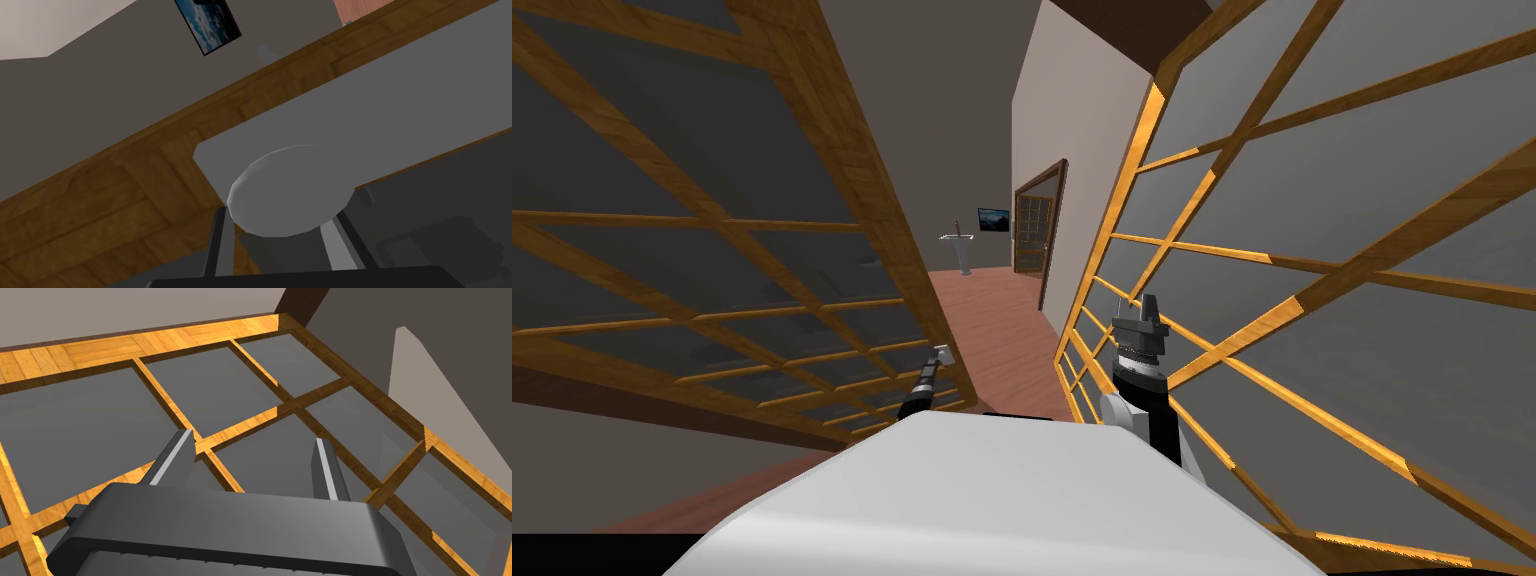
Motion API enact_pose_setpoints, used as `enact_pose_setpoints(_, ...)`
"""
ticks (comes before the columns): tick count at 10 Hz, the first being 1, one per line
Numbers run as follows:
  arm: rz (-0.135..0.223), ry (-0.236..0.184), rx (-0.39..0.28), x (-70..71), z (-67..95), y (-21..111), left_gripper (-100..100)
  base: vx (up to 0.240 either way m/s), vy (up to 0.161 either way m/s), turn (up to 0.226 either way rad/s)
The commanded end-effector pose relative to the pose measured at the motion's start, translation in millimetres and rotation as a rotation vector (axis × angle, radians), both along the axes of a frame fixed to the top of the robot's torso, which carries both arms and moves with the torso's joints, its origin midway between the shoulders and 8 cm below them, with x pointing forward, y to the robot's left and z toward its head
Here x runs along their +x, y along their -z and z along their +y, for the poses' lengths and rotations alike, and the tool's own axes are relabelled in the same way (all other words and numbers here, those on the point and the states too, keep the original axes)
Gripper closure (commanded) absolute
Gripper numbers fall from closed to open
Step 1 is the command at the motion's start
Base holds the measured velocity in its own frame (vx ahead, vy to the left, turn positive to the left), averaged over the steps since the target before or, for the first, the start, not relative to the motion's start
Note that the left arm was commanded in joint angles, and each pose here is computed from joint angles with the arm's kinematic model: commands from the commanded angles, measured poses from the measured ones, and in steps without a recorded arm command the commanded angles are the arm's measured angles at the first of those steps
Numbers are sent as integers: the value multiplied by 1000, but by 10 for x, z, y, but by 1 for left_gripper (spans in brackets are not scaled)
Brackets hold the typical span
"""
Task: Pull the door open
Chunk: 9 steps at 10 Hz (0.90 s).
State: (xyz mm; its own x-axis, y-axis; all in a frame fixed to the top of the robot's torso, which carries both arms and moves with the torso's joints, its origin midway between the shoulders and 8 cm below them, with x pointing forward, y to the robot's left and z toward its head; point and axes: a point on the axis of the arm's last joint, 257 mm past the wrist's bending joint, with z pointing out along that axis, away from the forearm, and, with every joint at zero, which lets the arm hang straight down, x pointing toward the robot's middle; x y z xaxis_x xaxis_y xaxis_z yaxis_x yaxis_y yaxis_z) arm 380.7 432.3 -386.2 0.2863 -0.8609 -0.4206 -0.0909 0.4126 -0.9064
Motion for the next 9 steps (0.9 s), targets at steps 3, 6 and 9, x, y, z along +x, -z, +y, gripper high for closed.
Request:
enact_pose_setpoints(3,-34,9,-118,47,-85,26,100,-40,8,-46)
enact_pose_setpoints(6,-63,6,-208,65,-74,24,100,-49,11,-44)
enact_pose_setpoints(9,-82,5,-264,74,-68,23,100,-35,10,-39)
